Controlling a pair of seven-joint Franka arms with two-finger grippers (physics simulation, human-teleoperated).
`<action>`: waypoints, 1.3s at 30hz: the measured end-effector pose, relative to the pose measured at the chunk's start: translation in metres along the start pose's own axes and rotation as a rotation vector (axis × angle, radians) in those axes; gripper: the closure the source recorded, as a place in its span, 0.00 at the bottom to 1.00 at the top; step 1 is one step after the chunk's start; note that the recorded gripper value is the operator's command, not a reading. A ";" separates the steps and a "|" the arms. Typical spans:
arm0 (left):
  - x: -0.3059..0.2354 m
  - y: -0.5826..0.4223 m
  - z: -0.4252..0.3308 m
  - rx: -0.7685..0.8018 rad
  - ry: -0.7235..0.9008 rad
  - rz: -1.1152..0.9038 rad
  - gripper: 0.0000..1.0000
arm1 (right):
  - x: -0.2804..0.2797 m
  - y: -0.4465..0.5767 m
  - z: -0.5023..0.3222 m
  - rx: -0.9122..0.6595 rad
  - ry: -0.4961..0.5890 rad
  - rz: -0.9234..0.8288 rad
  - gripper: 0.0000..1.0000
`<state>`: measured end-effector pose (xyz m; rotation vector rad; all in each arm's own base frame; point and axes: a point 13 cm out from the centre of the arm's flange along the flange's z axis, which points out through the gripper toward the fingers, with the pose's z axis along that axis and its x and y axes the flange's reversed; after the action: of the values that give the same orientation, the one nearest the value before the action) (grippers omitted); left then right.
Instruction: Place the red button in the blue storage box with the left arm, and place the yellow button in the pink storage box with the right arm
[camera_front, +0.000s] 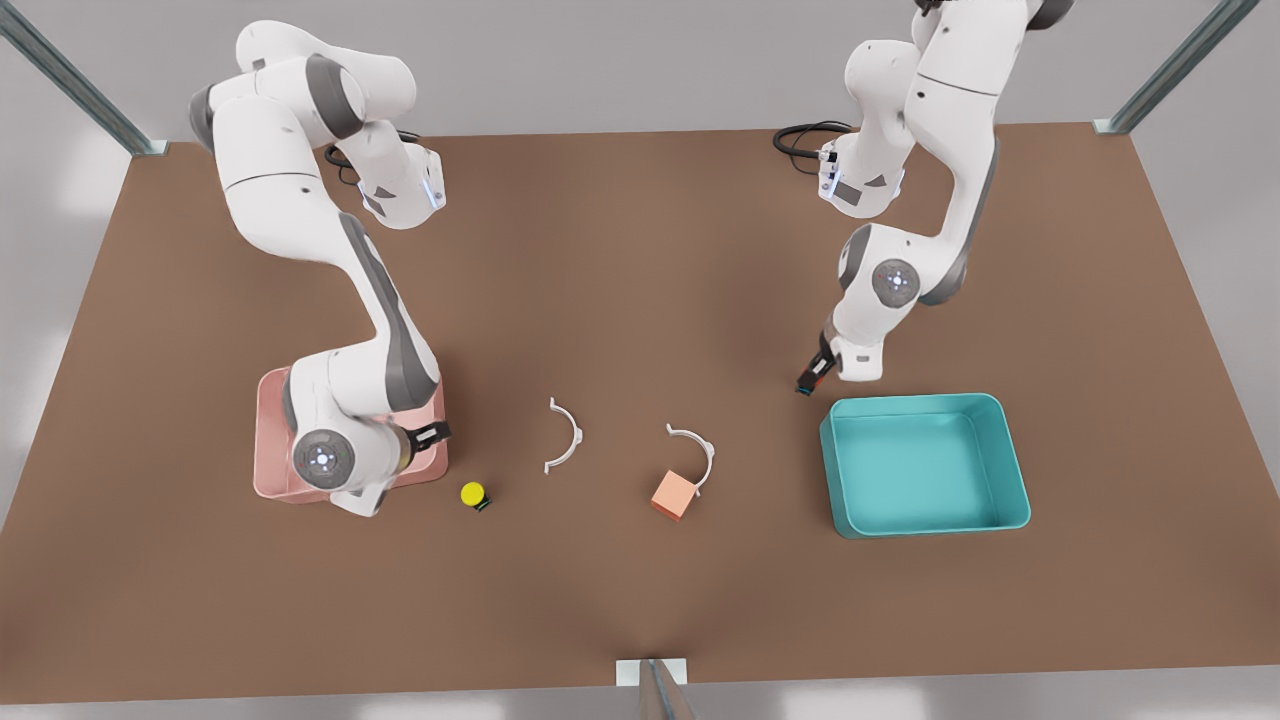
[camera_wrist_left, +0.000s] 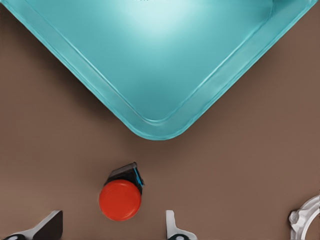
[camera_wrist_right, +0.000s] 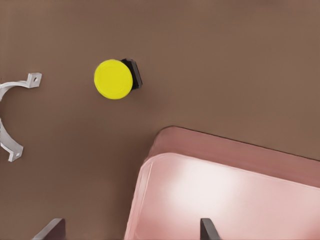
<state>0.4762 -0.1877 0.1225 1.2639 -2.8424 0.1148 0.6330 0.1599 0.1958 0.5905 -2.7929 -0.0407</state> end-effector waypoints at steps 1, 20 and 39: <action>-0.002 -0.002 0.002 0.016 -0.008 -0.033 0.00 | -0.009 0.008 0.004 0.016 -0.021 -0.028 0.00; 0.002 0.004 0.045 0.040 -0.020 -0.396 0.00 | -0.105 0.027 0.089 0.096 -0.237 -0.225 0.00; 0.006 -0.024 -0.002 0.113 -0.035 -0.472 0.55 | -0.105 0.039 0.140 0.094 -0.202 -0.304 0.68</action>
<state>0.4897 -0.2083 0.1262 1.9330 -2.5056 0.2433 0.6705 0.2335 0.0365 1.0862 -2.8810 -0.0334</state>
